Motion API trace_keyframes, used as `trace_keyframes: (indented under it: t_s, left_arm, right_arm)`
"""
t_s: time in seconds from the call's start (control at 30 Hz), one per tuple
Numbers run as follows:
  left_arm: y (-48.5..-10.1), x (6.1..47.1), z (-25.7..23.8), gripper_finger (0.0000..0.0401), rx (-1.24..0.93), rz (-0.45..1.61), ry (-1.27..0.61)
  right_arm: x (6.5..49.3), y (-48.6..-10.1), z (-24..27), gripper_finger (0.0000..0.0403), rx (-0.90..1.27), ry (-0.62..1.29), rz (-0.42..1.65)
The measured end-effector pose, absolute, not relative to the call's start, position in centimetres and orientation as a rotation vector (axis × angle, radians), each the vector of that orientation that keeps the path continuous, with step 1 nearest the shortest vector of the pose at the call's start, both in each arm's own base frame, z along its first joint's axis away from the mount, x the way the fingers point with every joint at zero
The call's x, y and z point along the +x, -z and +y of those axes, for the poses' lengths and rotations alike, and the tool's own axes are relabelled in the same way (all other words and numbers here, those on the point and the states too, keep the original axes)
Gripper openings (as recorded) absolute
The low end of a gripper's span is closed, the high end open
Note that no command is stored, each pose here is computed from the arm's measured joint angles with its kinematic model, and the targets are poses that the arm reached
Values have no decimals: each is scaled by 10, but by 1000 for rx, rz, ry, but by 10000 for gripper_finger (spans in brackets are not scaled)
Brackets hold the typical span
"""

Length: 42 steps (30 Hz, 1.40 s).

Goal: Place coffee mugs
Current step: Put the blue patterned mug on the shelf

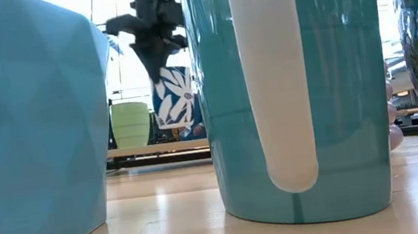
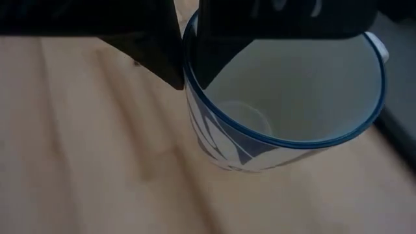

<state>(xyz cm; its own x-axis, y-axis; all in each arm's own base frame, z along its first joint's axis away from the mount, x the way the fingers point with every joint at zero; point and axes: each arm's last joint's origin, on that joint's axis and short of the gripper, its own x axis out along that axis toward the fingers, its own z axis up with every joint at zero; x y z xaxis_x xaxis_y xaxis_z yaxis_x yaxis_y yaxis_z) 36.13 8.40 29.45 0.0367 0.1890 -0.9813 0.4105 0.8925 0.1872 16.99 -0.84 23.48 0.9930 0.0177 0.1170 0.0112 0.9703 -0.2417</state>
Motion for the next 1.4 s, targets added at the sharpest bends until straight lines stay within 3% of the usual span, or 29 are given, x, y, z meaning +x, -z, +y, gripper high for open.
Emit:
trace_keyframes:
  t_s: [0.23, 0.57, 0.9, 1.4]
  left_arm:
    - [-296, 357, 135, 36, 412, 1468, 34]
    - [-295, 353, 162, 37, 450, 1415, 69]
    - [-271, 349, 193, 38, 395, 1513, 43]
    - [-269, 336, 206, 38, 351, 1568, 41]
  right_arm:
    - [170, -235, -8, 114, -247, -4, -119]
    - [170, -235, -8, 114, -247, -4, -119]
    - [170, -235, -8, 114, -245, -4, -119]
    - [170, -235, -8, 114, -239, -4, -118]
